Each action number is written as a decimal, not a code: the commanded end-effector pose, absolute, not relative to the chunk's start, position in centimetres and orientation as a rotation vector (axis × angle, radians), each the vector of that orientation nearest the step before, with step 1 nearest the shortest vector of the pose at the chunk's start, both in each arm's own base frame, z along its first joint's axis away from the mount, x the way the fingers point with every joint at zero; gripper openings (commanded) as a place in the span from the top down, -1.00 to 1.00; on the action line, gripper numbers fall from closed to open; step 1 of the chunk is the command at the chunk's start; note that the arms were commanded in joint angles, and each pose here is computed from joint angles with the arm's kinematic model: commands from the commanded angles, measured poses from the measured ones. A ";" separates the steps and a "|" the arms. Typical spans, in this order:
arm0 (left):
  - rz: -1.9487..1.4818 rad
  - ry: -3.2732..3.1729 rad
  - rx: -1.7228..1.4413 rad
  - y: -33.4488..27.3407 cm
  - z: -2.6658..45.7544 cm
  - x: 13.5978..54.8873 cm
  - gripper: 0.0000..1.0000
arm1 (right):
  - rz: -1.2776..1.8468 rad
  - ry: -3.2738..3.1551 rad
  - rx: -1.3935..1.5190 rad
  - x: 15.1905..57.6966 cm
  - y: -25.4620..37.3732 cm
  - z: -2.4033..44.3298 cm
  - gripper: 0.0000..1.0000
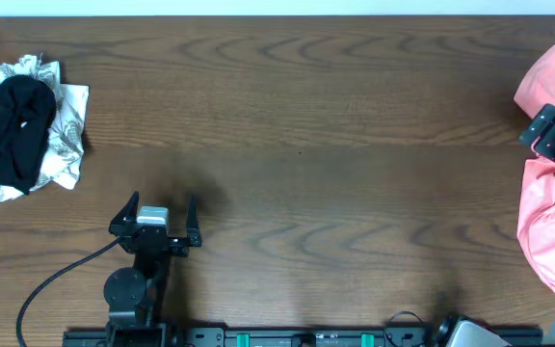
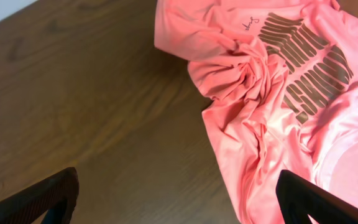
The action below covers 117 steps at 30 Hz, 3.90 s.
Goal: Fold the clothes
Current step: 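Move the right gripper over the crumpled pink t-shirt at right, then grasp the pink t-shirt edge with the right gripper and lift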
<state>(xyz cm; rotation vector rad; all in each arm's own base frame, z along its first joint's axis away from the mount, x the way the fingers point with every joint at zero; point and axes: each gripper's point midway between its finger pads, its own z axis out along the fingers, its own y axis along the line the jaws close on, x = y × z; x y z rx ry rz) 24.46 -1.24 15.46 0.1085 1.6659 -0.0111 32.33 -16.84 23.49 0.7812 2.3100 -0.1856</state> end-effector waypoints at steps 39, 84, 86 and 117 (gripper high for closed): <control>-0.014 1.710 0.117 -1.3 13.9 24.4 -0.96 | -0.370 2.579 0.009 47.6 -27.3 16.6 -0.89; -0.014 1.710 0.117 -1.3 13.9 24.4 -0.96 | -0.198 2.744 -0.207 49.3 -27.8 0.0 -0.12; -0.014 1.710 0.117 -1.3 13.9 24.4 -0.96 | -0.198 2.751 -0.197 49.0 -28.1 -0.3 -0.01; -0.014 1.710 0.117 -1.3 13.9 24.4 -0.96 | -0.241 2.655 -0.283 51.8 -25.4 4.2 0.98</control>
